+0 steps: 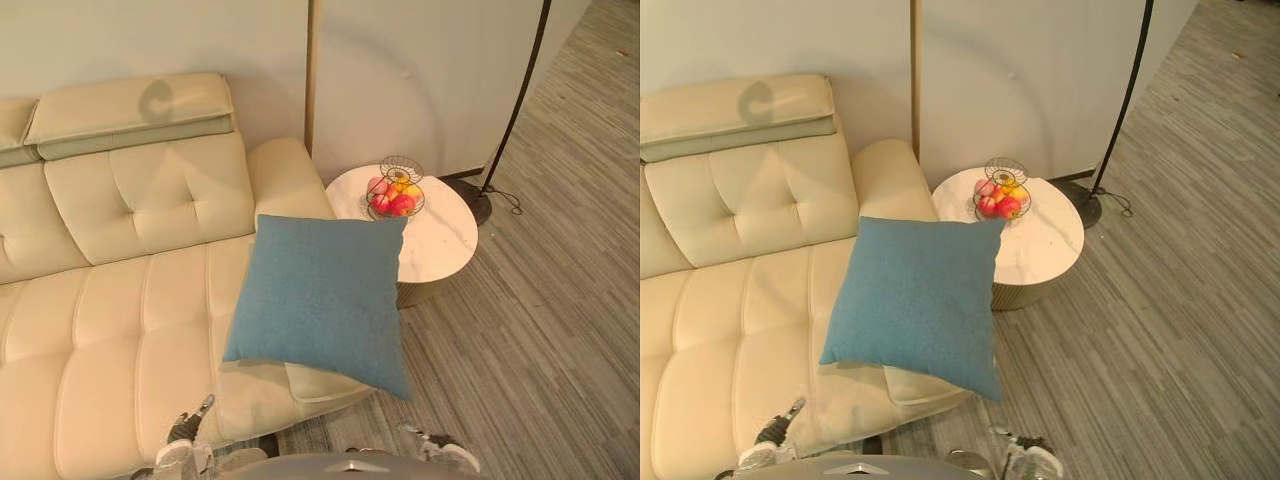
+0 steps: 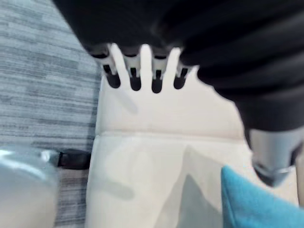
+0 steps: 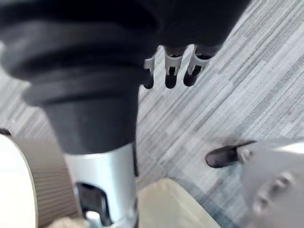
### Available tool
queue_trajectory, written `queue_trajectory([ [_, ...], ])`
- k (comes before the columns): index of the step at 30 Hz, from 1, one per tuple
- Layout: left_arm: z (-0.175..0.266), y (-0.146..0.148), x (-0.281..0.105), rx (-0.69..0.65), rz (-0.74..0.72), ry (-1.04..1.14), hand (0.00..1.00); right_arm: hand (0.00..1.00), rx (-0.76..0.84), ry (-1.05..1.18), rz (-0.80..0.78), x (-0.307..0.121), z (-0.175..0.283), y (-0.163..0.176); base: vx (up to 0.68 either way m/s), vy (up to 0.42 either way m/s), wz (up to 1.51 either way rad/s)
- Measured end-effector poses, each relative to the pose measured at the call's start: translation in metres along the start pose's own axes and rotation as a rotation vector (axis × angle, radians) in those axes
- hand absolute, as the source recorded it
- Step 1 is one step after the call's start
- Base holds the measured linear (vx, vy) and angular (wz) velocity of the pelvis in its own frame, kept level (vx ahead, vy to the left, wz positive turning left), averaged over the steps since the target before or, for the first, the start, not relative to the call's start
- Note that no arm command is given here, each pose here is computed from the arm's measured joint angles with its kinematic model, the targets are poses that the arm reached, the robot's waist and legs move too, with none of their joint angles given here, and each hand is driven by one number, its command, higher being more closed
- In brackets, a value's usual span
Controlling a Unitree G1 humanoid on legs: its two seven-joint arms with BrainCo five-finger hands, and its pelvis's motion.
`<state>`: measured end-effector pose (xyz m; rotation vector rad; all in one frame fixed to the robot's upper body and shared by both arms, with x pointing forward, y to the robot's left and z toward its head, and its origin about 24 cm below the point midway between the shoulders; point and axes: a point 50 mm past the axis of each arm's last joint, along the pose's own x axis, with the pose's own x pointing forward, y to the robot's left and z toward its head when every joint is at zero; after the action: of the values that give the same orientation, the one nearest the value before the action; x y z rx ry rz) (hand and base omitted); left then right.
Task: Pick up cushions and gather them together orderly.
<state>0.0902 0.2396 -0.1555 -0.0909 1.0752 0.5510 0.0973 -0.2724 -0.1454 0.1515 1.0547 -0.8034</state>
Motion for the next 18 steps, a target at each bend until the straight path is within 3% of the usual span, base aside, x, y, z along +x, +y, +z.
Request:
queue_trajectory([
  [7, 0.027, 0.053, 0.005, -0.024, 0.135, -0.070, 0.00, 0.00, 0.071, -0.141, -0.114, 0.007, 0.052, -0.041, -0.05, -0.007, -0.04],
  [14, 0.070, 0.048, 0.001, -0.021, 0.105, -0.258, 0.00, 0.00, 0.016, -0.528, -0.044, -0.021, 0.131, -0.018, 0.00, 0.001, -0.02],
  [18, 0.091, 0.040, -0.005, -0.012, 0.074, -0.360, 0.00, 0.00, 0.014, -0.600, -0.019, -0.030, 0.143, -0.007, 0.05, -0.010, 0.05],
])
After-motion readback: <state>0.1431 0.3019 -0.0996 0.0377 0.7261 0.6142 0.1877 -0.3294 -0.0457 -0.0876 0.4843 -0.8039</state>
